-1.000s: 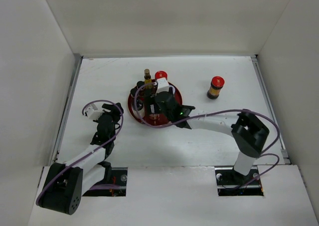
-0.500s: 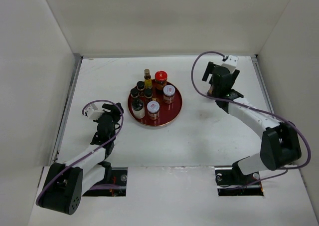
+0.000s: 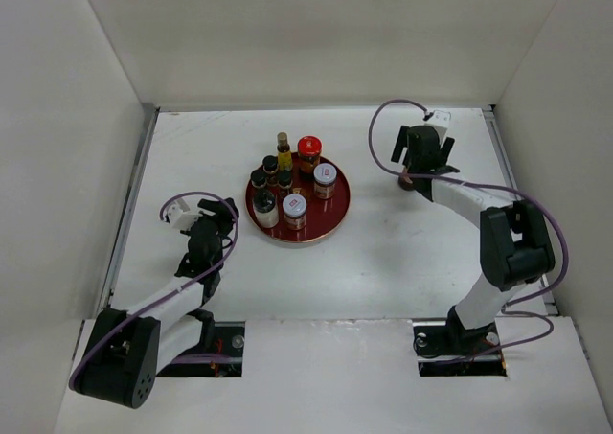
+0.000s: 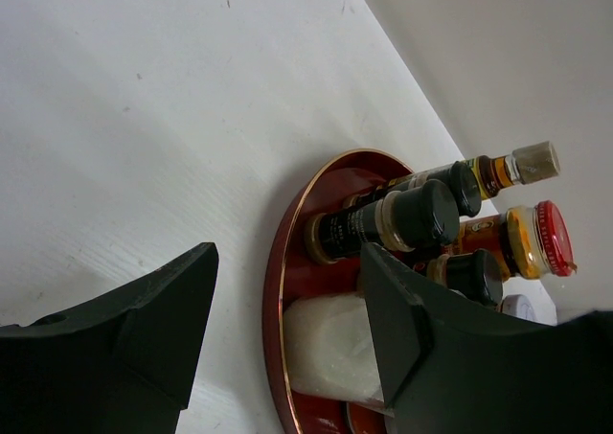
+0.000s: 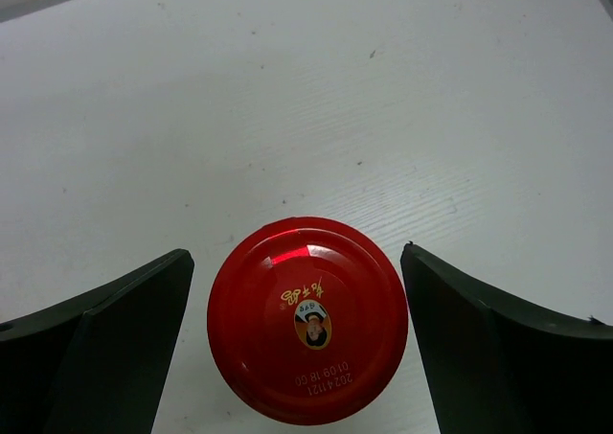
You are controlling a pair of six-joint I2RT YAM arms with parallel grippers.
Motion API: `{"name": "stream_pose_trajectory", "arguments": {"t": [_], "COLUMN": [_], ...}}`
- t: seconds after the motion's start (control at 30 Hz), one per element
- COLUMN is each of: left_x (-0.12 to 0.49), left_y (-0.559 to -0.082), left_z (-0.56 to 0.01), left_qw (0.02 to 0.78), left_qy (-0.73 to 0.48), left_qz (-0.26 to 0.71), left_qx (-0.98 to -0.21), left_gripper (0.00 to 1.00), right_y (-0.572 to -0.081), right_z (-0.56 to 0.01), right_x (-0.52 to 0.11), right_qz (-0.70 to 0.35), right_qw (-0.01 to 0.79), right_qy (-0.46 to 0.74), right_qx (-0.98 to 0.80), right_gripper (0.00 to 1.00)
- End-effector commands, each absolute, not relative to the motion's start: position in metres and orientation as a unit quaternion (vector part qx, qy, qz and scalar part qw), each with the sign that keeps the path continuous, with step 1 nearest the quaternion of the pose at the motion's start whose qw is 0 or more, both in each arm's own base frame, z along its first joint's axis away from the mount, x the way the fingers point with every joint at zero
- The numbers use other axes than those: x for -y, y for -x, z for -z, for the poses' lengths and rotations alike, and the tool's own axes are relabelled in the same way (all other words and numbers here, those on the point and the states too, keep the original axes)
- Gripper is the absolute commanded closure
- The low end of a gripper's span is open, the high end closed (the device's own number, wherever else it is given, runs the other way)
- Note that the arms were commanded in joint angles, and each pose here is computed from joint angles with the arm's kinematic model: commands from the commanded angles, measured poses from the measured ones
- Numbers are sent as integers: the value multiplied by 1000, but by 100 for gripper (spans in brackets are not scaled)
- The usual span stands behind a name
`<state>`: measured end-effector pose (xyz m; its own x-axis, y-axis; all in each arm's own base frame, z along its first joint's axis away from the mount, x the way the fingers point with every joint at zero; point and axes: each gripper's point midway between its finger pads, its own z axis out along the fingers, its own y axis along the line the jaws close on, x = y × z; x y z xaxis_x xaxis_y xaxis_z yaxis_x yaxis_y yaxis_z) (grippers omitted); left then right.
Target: Organize the condiment bottles
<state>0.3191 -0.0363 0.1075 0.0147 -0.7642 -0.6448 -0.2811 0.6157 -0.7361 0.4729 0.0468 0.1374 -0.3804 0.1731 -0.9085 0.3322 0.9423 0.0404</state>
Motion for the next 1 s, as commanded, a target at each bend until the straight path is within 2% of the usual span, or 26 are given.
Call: {"name": "stream_pose_trajectory", "arguments": {"t": [0.0,0.07,0.2,0.33,0.37,0.5,0.57,0.73,0.97], "left_x": [40,40,41,39,39,41,40,40,40], "left_y": [-327,-328,-328,-327,-327,-328,-328,-328,-327], "left_z": [-127,-129,-126,-130,-130,-127,-129,-129,-128], "left_qw": [614,616,612,619,619,614,617,616,615], "left_qy": [383,383,384,383,383,383,382,383,383], "left_qz": [221,221,220,221,220,223,222,223,223], "left_qx": [-654,-652,-655,-650,-649,-654,-652,-651,-652], "left_gripper": [41,41,41,41,41,41,41,41,41], "right_y": [-487,-486,-483,-482,-482,-478,-475,-455,-405], "right_z": [-157,-152,-139,-135,-136,-147,-155,-207,-248], "right_x": [-47,-47,-50,-50,-50,-46,-50,-83,-173], "right_qz": [56,55,61,62,61,62,60,7,-96], "right_qw": [558,552,529,525,526,540,551,599,623], "right_qy": [-170,-173,-167,-170,-170,-182,-183,-162,-79], "right_qx": [-810,-814,-830,-832,-831,-819,-812,-785,-772], "right_gripper": [8,10,6,8,12,41,49,51,51]}}
